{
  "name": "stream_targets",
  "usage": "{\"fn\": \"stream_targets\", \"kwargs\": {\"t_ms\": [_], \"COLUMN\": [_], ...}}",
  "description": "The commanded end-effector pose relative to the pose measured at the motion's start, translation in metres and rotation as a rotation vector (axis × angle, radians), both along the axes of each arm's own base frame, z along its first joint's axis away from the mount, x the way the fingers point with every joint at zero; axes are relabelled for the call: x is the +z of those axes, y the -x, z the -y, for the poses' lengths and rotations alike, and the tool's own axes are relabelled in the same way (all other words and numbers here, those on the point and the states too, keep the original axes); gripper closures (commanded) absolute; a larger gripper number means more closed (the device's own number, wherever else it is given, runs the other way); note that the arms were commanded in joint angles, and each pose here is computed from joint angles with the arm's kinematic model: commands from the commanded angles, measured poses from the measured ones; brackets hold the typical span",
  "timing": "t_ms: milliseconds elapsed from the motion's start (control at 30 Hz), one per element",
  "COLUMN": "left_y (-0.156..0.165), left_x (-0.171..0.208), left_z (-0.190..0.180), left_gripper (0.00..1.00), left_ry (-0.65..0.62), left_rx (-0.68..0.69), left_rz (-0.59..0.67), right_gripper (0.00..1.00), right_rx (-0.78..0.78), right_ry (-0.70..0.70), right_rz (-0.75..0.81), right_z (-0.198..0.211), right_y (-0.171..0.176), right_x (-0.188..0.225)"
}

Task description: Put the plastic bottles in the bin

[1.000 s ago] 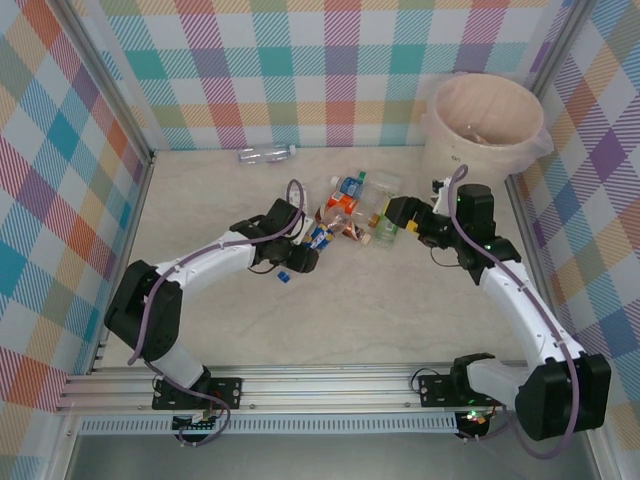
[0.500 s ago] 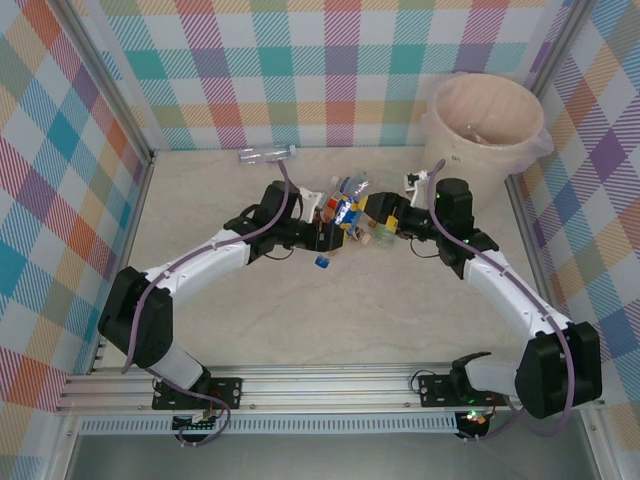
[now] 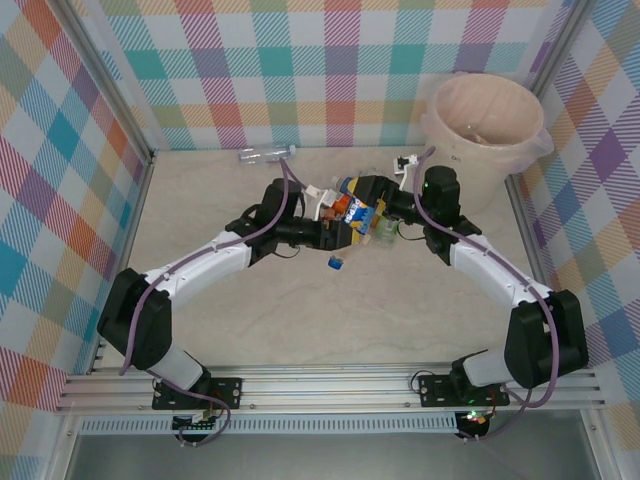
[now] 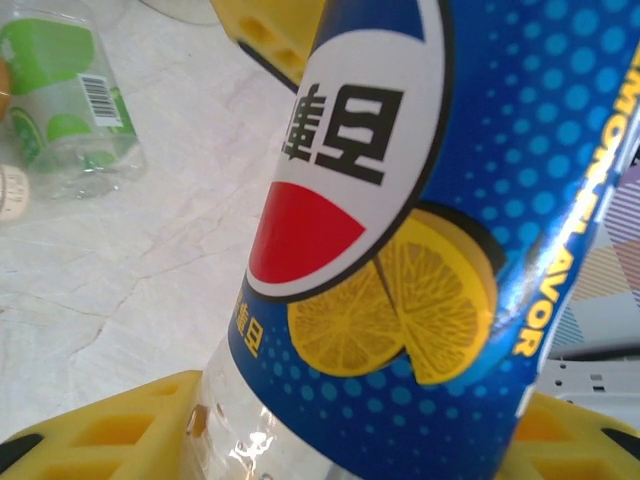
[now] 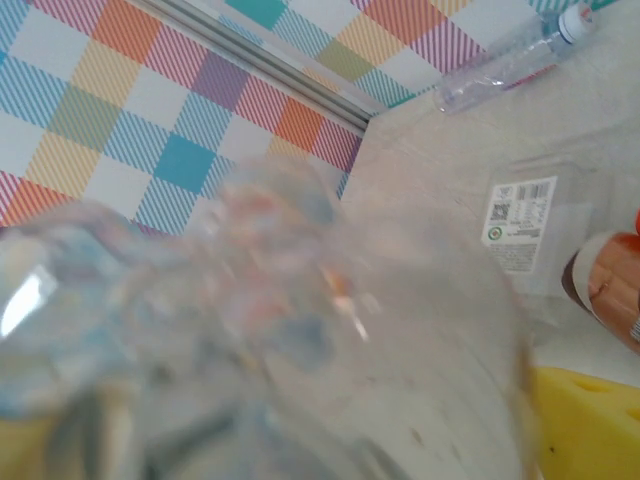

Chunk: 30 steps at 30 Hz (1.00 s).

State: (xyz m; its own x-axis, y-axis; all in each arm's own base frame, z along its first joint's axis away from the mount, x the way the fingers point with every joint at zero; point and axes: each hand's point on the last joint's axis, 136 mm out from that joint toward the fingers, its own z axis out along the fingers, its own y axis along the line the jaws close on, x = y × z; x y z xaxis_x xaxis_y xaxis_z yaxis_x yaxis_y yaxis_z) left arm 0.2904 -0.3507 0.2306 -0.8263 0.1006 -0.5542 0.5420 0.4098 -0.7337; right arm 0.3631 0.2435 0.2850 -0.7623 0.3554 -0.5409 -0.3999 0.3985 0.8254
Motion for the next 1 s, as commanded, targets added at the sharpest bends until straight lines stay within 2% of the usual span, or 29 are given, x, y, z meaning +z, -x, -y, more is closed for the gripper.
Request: {"fn": "stream_targets", "kwargs": {"t_ms": [0,33,300,567,767,967], "left_y": [0.005,0.006,0.004,0.001,-0.003,-0.006], "left_x": [0.031,0.031,0.027,0.026,0.024,0.027], "left_z": [0.007,0.008,0.009,0.009,0.010,0.008], "left_gripper": [0.64,0.64,0.64,0.63,0.46,0.15], "left_ry": [0.064,0.065,0.060,0.055,0.045,0.025], "left_rx": [-0.043,-0.046,-0.045,-0.029,-0.013,0.006], "left_rz": [0.062,0.059,0.053,0.051,0.033,0.035], "right_gripper": [0.00,0.01,0.25,0.39,0.46,0.51], "right_rx": [0.014,0.019,0.047,0.031,-0.050,-0.099], "right_ry": [-0.012,-0.012,0.012,0.039,0.088,0.123], "right_rz": [0.059,0.053,0.045,0.046,0.055,0.044], "right_z": [-0.006,-0.006,-0.008,-0.005,0.007,0.015], "right_y": [-0.003,-0.003,0.002,0.003,-0.003,-0.006], "right_x": [0.017,0.016,0.015,0.012,0.006,0.002]}}
